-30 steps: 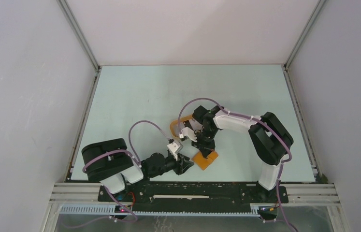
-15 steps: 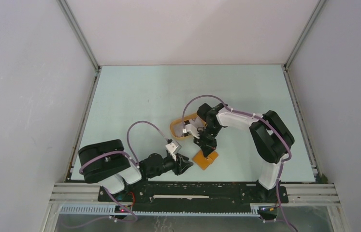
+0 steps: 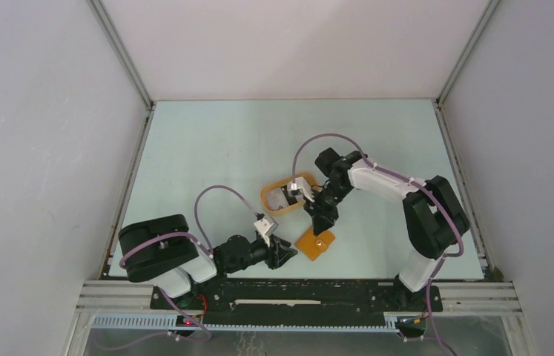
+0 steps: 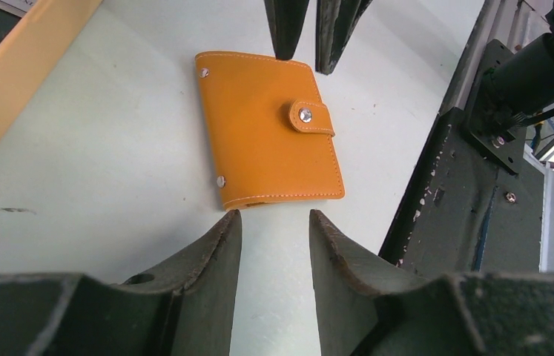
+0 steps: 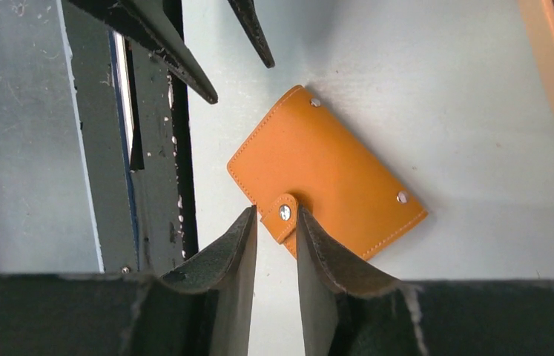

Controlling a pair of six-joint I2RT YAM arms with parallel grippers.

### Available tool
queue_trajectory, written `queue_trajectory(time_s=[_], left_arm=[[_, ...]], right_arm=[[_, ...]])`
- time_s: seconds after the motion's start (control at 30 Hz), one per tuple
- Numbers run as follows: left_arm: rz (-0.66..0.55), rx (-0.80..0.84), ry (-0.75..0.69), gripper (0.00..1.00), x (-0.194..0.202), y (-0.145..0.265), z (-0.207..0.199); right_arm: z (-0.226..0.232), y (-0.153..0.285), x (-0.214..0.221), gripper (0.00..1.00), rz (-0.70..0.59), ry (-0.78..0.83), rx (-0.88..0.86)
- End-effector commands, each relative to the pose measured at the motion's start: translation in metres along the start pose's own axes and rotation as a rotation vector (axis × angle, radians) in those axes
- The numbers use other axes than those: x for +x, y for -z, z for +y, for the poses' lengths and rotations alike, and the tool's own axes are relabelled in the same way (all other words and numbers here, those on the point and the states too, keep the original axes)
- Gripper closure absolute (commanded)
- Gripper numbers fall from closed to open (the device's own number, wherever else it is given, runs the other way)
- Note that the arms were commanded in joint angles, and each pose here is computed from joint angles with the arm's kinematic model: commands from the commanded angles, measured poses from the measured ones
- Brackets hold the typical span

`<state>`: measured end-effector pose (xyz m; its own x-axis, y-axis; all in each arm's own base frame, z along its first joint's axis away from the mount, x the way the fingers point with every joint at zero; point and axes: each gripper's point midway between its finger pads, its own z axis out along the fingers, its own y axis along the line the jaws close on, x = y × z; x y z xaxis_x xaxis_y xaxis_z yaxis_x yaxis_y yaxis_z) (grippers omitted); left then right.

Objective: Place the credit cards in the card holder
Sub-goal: Close the card holder at the center of the board.

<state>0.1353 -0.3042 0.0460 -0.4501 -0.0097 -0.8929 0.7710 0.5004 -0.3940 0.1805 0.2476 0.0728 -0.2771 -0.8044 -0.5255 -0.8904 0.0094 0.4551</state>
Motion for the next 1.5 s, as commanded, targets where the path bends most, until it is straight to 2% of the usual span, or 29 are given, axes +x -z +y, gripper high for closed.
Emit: queue_trajectory(time_s=[0.0,0.2,0.3,0.53,1.13,1.47], left_arm=[[-0.063,0.029,0.008,0.56,-0.017,0.001,-0.008],[-0.068,0.021,-0.008,0.56,-0.017,0.002,-0.006],[-0.077,0.021,-0.025,0.56,-0.02,0.002,-0.005],[-0.081,0.018,-0.044,0.55,-0.021,0.0,-0.005],[-0.075,0.022,-0.042,0.55,-0.016,-0.003,-0.004],[-0.077,0.025,-0.04,0.55,-0.017,-0.004,-0.005]], right_arm=[[0.017,0.013,-0.001,0.66,-0.038,0.134,-0.009],[0.019,0.023,0.014,0.59,-0.081,0.406,0.046],[0.013,0.025,0.02,0.56,-0.064,0.474,0.076],[0.0,0.005,0.026,0.52,0.045,0.459,0.094],[-0.008,-0.014,0.025,0.53,0.104,0.403,0.094],[-0.008,-0.021,0.026,0.63,0.139,0.401,0.09]])
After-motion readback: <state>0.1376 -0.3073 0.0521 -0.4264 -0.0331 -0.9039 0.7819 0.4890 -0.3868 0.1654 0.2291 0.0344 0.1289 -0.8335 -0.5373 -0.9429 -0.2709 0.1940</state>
